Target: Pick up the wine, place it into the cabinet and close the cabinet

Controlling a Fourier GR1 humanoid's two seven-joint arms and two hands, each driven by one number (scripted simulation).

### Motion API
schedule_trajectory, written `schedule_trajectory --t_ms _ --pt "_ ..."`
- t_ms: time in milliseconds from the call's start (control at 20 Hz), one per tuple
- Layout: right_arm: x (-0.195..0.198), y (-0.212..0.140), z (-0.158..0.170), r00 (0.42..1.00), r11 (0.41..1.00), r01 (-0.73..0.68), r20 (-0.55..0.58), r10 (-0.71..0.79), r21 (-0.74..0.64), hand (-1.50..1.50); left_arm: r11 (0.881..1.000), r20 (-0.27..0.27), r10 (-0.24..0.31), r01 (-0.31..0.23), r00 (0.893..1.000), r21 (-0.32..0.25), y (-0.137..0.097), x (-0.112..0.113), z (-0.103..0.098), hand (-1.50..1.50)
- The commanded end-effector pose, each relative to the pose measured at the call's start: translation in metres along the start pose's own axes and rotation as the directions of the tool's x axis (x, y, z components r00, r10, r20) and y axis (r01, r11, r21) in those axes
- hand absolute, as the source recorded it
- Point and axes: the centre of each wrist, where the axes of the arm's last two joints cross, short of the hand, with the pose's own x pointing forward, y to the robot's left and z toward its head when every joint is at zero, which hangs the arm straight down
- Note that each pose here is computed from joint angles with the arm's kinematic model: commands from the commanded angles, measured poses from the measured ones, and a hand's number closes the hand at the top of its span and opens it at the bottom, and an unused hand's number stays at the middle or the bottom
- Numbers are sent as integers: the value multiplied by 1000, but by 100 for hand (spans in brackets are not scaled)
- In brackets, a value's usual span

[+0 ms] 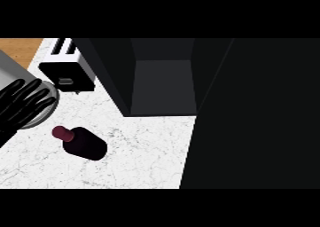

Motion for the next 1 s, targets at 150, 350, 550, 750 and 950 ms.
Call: schedule_trajectory --t_ms 150,350,550,750,950 --pt "32 1 25 994 998 -12 108 19 -66 -150 999 -23 -14 15 1000 43 4 -47 12 -150" --pt "35 3 28 993 999 -32 116 36 -38 -150 998 -41 -10 13 999 67 27 -66 17 -150" --pt "38 -5 34 993 997 -59 104 63 -40 -150 996 -46 -30 34 998 84 32 -83 31 -150" --pt "38 -2 36 995 998 -45 90 49 -42 -150 995 -65 -45 50 997 85 32 -97 31 -150" --pt "33 0 31 993 997 -65 92 68 -40 -150 993 -75 -65 72 995 93 41 -116 24 -150"
